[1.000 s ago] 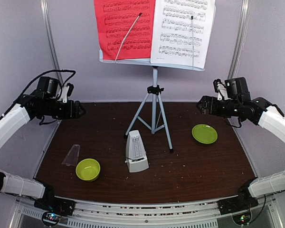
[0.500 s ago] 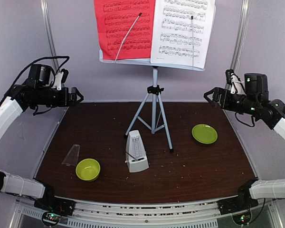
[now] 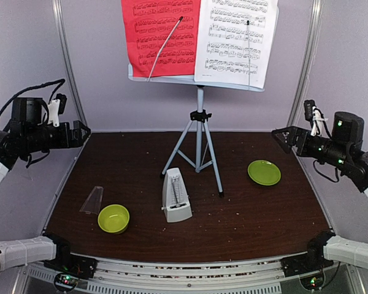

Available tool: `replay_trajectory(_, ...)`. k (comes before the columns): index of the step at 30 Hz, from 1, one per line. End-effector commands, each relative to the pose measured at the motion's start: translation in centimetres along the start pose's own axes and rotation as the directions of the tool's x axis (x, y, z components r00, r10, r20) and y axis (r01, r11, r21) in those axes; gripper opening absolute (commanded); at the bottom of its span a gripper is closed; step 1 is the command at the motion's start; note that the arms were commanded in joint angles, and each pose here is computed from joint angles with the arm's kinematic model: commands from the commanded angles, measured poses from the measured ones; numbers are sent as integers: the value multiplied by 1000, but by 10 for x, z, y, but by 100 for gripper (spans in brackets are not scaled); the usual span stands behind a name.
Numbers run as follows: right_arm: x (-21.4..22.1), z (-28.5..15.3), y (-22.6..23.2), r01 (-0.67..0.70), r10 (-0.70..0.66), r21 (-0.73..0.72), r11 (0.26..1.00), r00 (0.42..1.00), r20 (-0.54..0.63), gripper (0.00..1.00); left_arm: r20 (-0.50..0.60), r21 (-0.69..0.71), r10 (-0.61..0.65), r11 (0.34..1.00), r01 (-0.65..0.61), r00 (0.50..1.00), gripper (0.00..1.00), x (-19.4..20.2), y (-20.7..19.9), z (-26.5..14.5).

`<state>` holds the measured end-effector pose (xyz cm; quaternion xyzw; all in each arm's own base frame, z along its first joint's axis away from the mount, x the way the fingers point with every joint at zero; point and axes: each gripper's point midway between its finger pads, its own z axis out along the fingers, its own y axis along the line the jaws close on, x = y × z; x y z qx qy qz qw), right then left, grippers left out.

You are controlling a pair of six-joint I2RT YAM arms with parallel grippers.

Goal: Set up the instrument practice props

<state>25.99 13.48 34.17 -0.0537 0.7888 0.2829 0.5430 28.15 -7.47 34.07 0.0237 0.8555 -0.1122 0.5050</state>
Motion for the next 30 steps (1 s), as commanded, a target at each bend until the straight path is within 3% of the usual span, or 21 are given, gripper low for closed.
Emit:
replay_trajectory(1,10,-5,-2,-25,26,-23,999,999,32,100,6,-94,-33,995,33,999,98,15,21,-4)
replay_trajectory(15,86,5,-35,-130,130,16,991,991,-24,100,-111,-166,-129,980,110,985,98,96,42,12)
replay_trajectory(30,101,8,-41,-155,156,19,988,987,-31,100,-130,-240,-204,956,168,970,98,116,55,22)
